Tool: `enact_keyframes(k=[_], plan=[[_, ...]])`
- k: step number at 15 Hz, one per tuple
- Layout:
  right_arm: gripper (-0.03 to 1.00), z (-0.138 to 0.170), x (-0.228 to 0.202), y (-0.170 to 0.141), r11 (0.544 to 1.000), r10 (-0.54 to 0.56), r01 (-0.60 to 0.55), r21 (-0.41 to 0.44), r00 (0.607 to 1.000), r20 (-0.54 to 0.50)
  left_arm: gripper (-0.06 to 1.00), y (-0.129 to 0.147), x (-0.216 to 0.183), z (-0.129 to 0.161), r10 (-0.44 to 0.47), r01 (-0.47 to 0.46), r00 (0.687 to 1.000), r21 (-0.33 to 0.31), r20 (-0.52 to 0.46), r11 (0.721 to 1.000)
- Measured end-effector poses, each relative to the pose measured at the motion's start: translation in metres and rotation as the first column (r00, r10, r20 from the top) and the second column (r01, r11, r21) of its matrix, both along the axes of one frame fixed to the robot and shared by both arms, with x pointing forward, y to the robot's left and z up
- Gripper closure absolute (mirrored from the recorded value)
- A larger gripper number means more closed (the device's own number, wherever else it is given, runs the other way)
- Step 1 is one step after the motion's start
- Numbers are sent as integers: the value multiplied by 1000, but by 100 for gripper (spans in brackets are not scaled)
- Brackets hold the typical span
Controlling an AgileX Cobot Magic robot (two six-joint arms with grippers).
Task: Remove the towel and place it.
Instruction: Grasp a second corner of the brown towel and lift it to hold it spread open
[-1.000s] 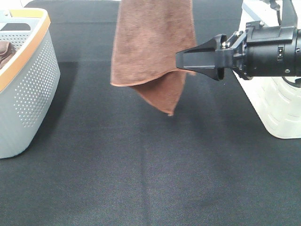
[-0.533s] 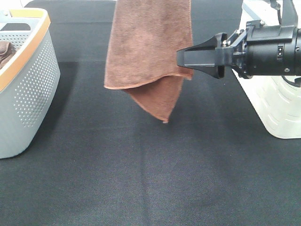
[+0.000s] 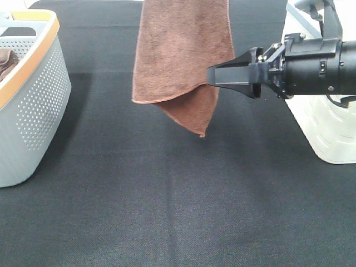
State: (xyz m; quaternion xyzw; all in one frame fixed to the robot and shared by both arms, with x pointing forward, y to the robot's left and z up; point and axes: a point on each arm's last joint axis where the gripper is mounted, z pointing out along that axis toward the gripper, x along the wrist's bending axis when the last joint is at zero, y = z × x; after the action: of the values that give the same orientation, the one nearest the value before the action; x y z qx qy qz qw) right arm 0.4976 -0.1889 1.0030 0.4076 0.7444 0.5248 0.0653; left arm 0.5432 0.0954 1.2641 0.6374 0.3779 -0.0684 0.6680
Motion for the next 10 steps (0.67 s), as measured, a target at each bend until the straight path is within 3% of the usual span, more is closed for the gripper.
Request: enact_keyframes(k=[4, 7, 10], plan=[[31, 3, 2, 0, 1000, 5, -5, -6, 1000, 21, 94, 0, 0, 0, 0, 0, 1000, 0, 0, 1000], [42, 2, 2, 1, 1000, 17, -16, -17, 999, 36, 94, 0, 0, 0, 0, 0, 1000, 0, 0, 1000], [45, 3, 2, 1, 1000, 13, -13, -14, 999, 37, 94, 0, 0, 0, 0, 0, 1000, 0, 0, 1000]])
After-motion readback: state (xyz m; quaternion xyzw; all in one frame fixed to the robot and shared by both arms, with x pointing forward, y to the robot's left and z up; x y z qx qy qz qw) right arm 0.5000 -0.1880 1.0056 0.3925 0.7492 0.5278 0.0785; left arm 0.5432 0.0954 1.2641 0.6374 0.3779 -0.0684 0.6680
